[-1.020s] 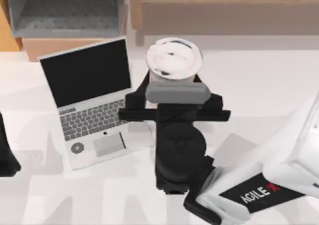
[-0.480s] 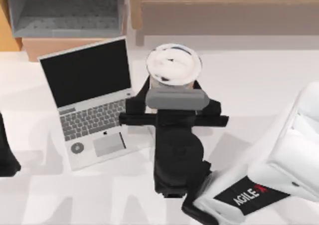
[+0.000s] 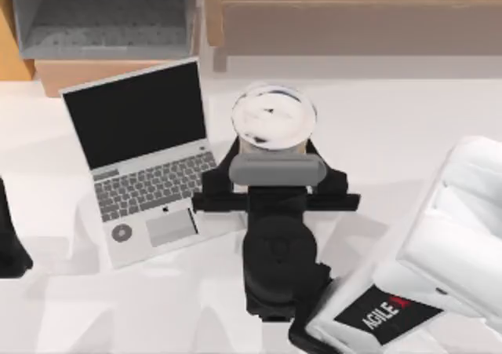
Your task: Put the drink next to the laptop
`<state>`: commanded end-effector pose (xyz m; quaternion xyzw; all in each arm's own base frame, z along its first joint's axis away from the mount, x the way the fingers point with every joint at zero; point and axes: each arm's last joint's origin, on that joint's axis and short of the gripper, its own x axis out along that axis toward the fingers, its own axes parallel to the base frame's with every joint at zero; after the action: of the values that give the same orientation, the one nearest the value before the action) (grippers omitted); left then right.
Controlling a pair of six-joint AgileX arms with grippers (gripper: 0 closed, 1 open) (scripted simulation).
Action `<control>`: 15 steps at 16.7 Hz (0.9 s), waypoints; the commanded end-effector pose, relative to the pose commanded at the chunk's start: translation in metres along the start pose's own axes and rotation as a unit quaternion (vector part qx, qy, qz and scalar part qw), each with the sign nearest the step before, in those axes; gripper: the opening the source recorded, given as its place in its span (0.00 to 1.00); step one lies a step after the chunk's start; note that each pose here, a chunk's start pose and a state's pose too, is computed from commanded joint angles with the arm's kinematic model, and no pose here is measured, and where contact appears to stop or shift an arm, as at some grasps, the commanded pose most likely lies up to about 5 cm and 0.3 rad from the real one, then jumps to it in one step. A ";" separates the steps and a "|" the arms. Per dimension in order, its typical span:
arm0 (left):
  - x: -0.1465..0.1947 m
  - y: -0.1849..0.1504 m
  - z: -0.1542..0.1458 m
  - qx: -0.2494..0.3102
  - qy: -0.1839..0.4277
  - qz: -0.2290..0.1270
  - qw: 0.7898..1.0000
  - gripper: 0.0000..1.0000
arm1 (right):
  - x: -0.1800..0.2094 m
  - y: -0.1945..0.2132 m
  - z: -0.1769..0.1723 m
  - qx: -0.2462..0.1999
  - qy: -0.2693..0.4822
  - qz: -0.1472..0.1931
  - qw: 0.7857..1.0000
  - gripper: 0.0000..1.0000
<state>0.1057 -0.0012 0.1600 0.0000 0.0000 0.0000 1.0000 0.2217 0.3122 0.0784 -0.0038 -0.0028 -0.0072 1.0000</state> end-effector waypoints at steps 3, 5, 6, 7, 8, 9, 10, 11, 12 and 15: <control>0.000 0.000 0.000 0.000 0.000 0.000 1.000 1.00 | 0.000 0.000 0.000 0.000 0.000 0.000 1.000 0.23; 0.000 0.000 0.000 0.000 0.000 0.000 1.000 1.00 | 0.000 0.000 0.000 0.000 0.000 0.000 1.000 0.38; 0.000 0.000 0.000 0.000 0.000 0.000 1.000 1.00 | 0.000 0.000 0.000 0.000 0.000 0.000 1.000 0.45; 0.000 0.000 0.000 0.000 0.000 0.000 1.000 1.00 | 0.000 0.000 0.000 0.000 0.000 0.000 1.000 0.53; 0.000 0.000 0.000 0.000 0.000 0.000 1.000 1.00 | 0.000 0.000 0.000 0.000 0.000 0.000 1.000 0.60; 0.000 0.000 0.000 0.000 0.000 0.000 1.000 1.00 | 0.000 0.000 0.000 0.000 0.000 0.000 1.000 0.68; 0.000 0.000 0.000 0.000 0.000 0.000 1.000 1.00 | 0.000 0.000 0.000 0.000 0.000 0.000 1.000 0.75; 0.000 0.000 0.000 0.000 0.000 0.000 1.000 1.00 | 0.000 0.000 0.000 0.000 0.000 0.000 1.000 0.83; 0.000 0.000 0.000 0.000 0.000 0.000 1.000 1.00 | 0.000 0.000 0.000 0.000 0.000 0.000 1.000 0.90; 0.000 0.000 0.000 0.000 0.000 0.000 1.000 1.00 | 0.000 0.000 0.000 0.000 0.000 0.000 1.000 1.00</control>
<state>0.1057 -0.0012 0.1600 0.0000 0.0000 0.0000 1.0000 0.2217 0.3122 0.0784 -0.0038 -0.0028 -0.0072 1.0000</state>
